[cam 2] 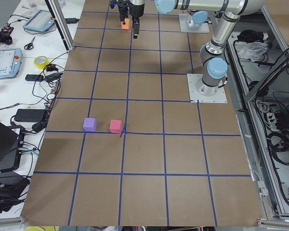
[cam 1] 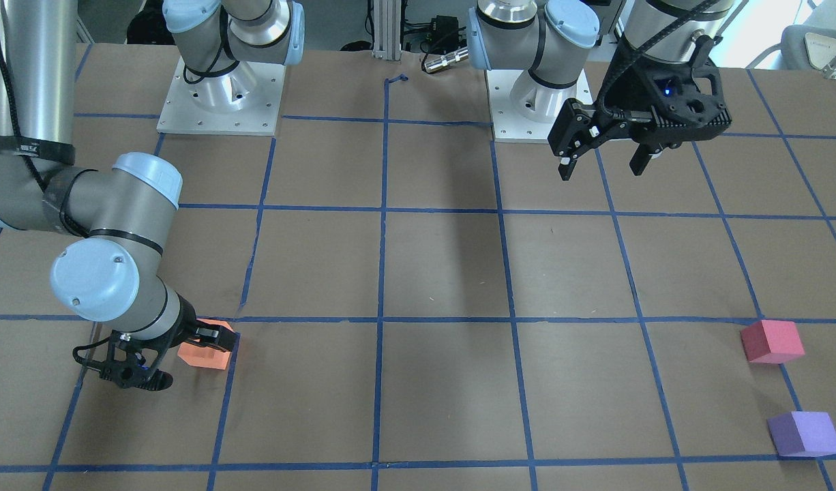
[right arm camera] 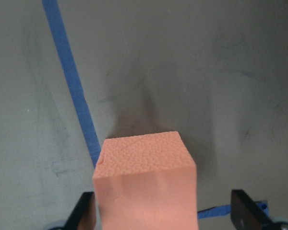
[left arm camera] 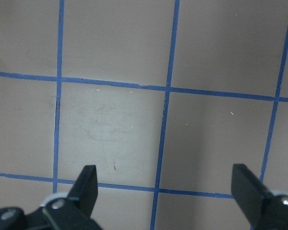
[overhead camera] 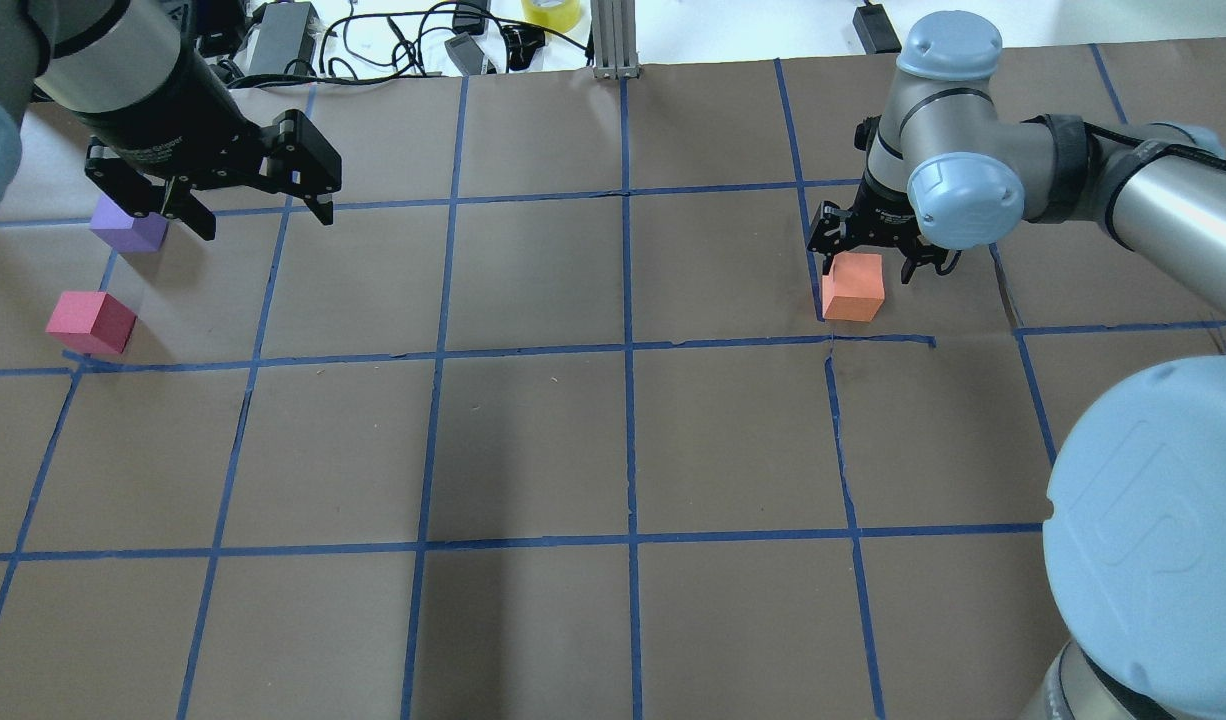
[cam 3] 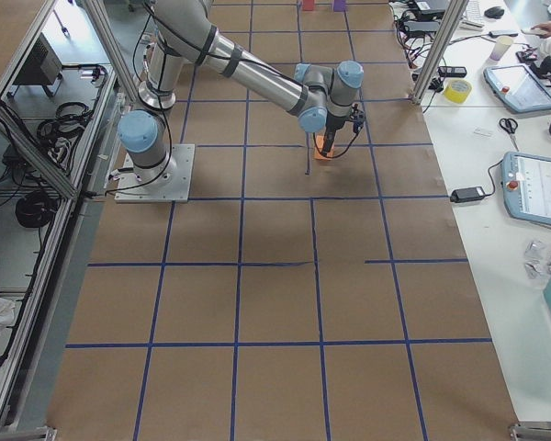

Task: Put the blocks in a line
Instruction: 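Lift the orange cube with the right gripper toward the table center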

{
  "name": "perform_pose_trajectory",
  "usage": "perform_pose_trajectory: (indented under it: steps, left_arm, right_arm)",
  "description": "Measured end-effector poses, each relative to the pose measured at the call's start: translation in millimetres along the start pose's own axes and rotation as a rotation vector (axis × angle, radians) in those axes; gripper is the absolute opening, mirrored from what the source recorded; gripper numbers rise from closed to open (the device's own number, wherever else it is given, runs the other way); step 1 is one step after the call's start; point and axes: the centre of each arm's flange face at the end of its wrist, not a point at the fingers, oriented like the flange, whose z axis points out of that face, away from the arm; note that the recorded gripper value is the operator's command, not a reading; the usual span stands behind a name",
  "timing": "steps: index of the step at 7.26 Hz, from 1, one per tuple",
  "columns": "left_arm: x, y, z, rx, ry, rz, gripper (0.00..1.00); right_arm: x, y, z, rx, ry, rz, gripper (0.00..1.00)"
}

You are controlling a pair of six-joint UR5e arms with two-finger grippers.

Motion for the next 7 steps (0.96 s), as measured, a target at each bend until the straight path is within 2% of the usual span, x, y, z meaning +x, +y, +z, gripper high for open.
perform_pose_trajectory:
  steps: [1,2,3,4,7]
  left_arm:
    - [0.1,0.1,0.2,0.000,0.000,0.000,1.00]
    - [0.1,-0.1,0.2,0.000,0.000,0.000,1.00]
    - [-0.2,-0.8,0.1,0.002,0.001,-0.001,1.00]
    - [-0.3,-1.4,0.0,0.005,0.001,-0.002,1.00]
    - [-0.5,-1.8,0.0,0.006,0.002,-0.002,1.00]
  right_arm:
    - [-0.4,-0.9,6.6,-0.013,0.001,-0.003,1.00]
    - [-0.9,-1.5,11.9,-0.023,0.000,-0.007,0.96]
    - [-1.5,-1.8,15.6,-0.030,-0.003,-0.013,0.33]
    - [-2.7,-2.0,18.1,-0.035,-0.012,-0.020,0.00]
    - [-8.9,-1.4,11.9,-0.035,-0.062,-0.025,0.00]
